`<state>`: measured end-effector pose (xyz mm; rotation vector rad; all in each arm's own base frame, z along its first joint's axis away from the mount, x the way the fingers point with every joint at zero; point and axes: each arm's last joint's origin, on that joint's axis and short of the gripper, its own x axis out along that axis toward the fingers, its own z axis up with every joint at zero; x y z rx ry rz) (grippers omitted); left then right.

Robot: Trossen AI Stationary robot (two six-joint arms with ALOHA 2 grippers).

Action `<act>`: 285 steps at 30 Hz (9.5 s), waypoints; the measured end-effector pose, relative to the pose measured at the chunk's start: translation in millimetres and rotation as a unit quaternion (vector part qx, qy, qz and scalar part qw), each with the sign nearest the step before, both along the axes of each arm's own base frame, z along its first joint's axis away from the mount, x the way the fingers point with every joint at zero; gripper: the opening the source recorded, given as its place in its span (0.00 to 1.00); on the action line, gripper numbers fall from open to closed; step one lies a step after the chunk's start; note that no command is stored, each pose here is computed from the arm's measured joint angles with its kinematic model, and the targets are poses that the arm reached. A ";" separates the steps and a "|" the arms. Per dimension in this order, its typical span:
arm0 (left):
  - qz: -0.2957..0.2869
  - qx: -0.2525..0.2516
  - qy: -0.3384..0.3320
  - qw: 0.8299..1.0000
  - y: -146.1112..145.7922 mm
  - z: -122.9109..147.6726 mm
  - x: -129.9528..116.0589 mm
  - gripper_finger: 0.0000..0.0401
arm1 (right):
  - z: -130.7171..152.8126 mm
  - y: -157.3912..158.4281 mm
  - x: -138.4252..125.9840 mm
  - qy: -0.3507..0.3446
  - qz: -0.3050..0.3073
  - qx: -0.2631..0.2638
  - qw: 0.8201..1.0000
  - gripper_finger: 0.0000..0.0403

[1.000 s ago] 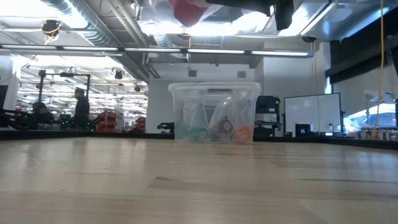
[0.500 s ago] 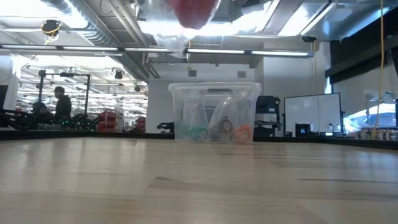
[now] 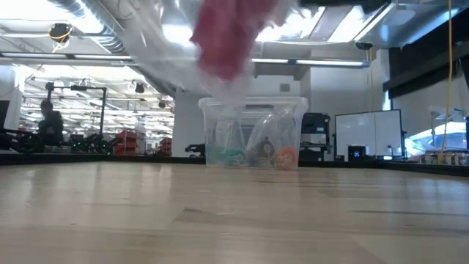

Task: Roll bandage
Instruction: Close the transparent zip bag

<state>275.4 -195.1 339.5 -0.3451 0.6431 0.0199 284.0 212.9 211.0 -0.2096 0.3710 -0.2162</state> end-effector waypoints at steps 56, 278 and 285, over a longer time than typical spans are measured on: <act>0.073 0.167 0.055 0.982 9.4 -92.7 7.5 0.18 | 8.7 -30.0 -3.1 0.109 0.060 0.028 0.992 0.06; -0.066 0.147 -0.022 0.987 27.7 -96.6 89.8 0.00 | 31.2 -8.4 -48.8 0.184 0.069 0.015 0.980 0.49; -0.069 0.147 -0.026 0.986 23.7 -96.0 88.4 0.00 | -17.5 -14.4 -43.0 -0.022 0.081 0.118 0.989 0.43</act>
